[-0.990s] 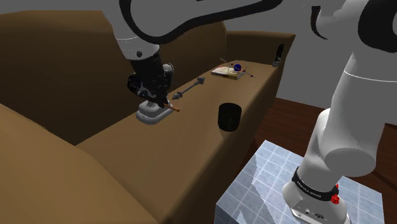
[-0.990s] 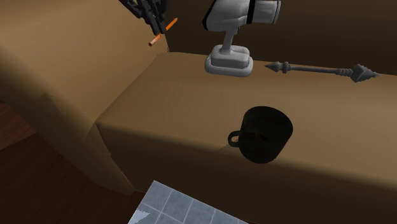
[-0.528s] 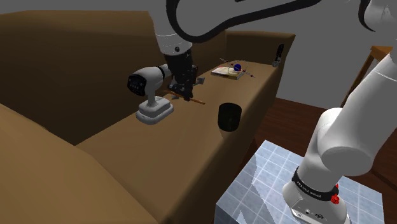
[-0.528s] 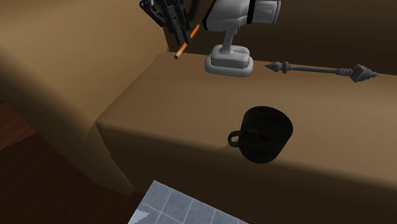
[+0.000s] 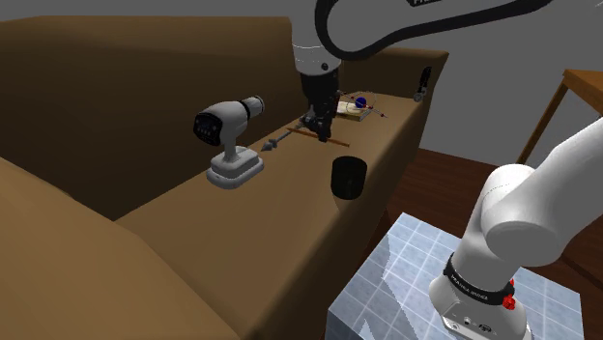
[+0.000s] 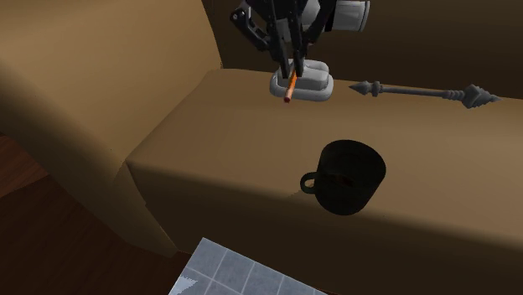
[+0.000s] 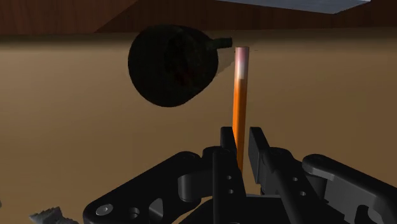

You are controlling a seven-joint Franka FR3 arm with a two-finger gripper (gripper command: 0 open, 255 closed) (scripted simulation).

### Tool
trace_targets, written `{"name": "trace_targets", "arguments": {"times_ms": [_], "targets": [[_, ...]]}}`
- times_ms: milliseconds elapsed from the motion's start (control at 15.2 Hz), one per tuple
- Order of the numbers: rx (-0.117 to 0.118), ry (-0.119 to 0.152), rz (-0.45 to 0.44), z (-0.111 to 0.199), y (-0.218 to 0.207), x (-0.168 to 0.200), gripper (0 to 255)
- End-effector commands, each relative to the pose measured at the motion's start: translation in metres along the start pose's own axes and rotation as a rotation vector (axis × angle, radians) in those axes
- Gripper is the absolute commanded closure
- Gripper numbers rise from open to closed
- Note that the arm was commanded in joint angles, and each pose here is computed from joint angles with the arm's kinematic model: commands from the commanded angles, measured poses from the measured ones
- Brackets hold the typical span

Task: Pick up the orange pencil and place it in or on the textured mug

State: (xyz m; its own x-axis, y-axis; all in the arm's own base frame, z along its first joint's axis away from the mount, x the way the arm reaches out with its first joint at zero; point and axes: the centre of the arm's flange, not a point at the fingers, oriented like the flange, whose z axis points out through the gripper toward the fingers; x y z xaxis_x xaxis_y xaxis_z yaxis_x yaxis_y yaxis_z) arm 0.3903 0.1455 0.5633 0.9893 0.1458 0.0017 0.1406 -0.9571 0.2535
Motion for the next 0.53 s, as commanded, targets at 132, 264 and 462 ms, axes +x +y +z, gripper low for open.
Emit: {"name": "trace_targets", "arguments": {"times_ms": [132, 264, 462], "targets": [[0.001, 0.000, -0.002, 0.009, 0.046, -0.027, 255], [0.001, 0.000, -0.002, 0.014, 0.069, -0.040, 255], [0.001, 0.000, -0.002, 0.021, 0.103, -0.059, 255]]}}
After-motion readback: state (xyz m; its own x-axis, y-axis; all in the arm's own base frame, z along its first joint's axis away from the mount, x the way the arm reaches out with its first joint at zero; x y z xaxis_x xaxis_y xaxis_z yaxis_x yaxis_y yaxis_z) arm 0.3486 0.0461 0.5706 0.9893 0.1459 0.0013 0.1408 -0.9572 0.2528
